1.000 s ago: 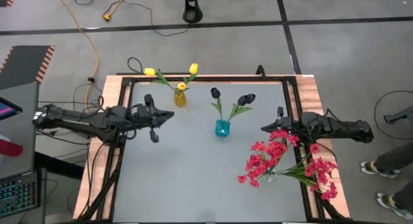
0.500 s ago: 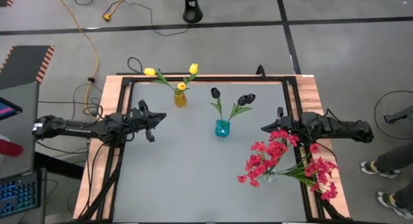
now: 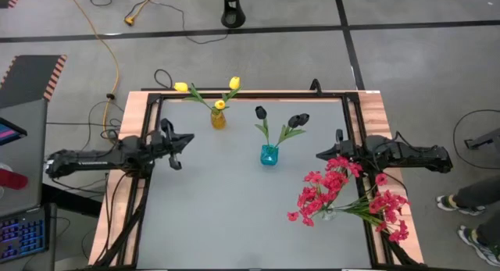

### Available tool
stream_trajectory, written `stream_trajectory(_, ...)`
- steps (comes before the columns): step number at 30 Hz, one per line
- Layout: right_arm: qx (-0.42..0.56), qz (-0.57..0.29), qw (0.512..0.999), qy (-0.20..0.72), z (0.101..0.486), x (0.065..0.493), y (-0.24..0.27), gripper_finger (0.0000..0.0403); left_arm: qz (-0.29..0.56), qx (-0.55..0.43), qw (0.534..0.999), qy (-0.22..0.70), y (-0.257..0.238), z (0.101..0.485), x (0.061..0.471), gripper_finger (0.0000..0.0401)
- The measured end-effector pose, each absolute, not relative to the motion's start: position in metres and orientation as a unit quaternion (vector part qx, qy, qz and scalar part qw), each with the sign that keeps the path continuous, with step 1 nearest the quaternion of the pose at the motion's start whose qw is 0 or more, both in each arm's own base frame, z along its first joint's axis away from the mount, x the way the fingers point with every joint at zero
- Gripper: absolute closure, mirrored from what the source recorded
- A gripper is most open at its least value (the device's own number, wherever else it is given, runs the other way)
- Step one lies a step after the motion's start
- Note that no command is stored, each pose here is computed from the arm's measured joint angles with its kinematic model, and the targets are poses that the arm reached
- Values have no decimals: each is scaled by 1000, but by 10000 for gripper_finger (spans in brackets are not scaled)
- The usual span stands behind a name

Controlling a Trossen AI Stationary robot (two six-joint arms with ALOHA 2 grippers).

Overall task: Sort flowers into vase by color
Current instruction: Return to Home Position

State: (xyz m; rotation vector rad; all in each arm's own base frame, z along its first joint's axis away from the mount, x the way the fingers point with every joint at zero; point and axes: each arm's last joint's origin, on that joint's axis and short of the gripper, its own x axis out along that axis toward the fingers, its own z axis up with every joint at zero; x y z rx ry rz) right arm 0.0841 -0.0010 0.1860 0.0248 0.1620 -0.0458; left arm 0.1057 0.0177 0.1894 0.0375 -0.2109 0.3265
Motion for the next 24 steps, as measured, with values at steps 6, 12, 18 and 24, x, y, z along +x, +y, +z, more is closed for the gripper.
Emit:
stream_trajectory(6,13,-22,998,62,190,85,-1,372,165,16,982,-91,17,185,96,399)
stream_trajectory(12,12,-21,999,44,193,85,-1,371,146,11,987,-65,16,180,95,399)
stream_trajectory(18,10,-17,999,46,193,85,-1,371,151,19,987,-58,16,178,95,399)
stream_trajectory(24,4,-22,998,59,190,85,-1,371,150,22,987,-51,16,177,95,399)
